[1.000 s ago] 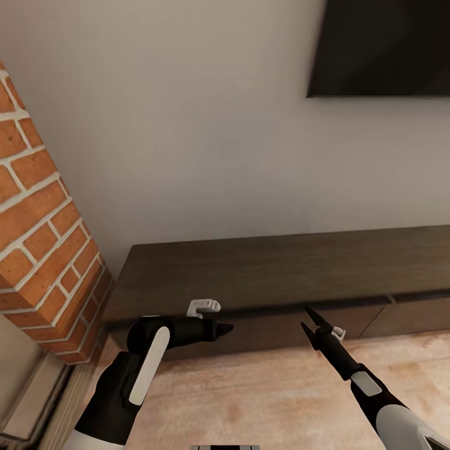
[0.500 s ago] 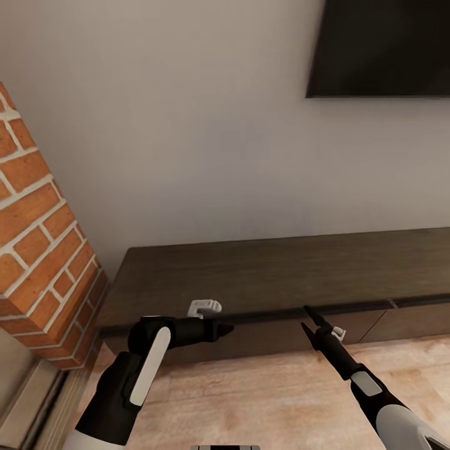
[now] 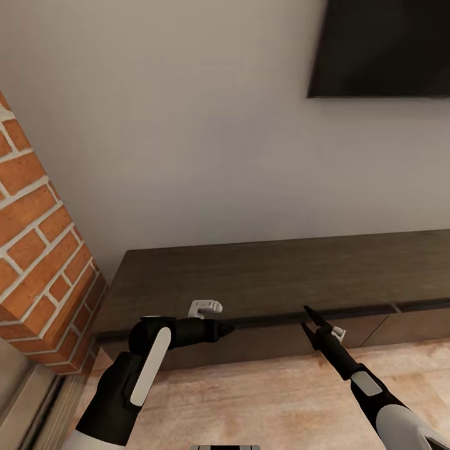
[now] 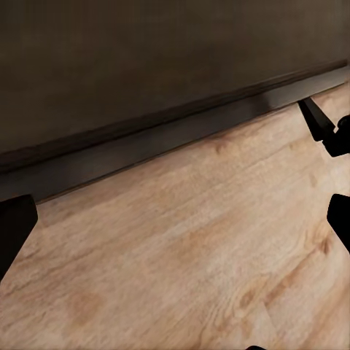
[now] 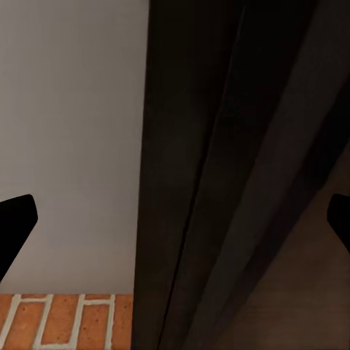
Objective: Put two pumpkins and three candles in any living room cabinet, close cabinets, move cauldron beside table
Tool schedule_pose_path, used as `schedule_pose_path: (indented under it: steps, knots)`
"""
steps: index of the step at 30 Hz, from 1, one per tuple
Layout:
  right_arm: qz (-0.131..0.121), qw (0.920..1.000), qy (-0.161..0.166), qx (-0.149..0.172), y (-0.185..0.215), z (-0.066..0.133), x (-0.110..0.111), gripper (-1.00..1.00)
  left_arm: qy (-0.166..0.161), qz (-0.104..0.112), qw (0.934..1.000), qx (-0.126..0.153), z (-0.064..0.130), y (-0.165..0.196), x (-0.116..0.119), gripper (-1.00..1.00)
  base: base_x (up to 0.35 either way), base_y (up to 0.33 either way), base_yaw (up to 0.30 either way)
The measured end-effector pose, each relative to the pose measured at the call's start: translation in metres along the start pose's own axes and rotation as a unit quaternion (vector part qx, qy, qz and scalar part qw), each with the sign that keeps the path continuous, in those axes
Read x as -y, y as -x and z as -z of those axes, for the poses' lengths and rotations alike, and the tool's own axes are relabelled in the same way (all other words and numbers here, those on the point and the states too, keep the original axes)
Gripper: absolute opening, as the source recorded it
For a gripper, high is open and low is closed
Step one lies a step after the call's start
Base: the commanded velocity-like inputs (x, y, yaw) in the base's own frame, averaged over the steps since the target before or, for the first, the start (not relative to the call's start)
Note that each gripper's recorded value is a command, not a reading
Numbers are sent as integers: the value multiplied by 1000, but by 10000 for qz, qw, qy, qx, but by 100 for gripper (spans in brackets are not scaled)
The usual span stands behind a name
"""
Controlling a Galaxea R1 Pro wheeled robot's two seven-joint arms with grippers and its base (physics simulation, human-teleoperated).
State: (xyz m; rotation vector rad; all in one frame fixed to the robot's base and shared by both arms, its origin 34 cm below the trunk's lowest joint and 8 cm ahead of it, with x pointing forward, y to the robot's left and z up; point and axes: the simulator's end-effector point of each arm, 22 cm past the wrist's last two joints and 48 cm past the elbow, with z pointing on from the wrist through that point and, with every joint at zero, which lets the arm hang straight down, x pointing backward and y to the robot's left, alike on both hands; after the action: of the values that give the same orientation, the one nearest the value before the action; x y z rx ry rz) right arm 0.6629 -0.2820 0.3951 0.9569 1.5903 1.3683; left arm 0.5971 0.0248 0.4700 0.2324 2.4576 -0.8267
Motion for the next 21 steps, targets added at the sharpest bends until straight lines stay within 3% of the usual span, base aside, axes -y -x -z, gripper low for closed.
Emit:
schedule_pose_path:
  steps: [21]
  knots:
    - [-31,9999,-141,0,1,3,18,100,-8,88,9999,-111,-10,-9,-7,100,0,0,0]
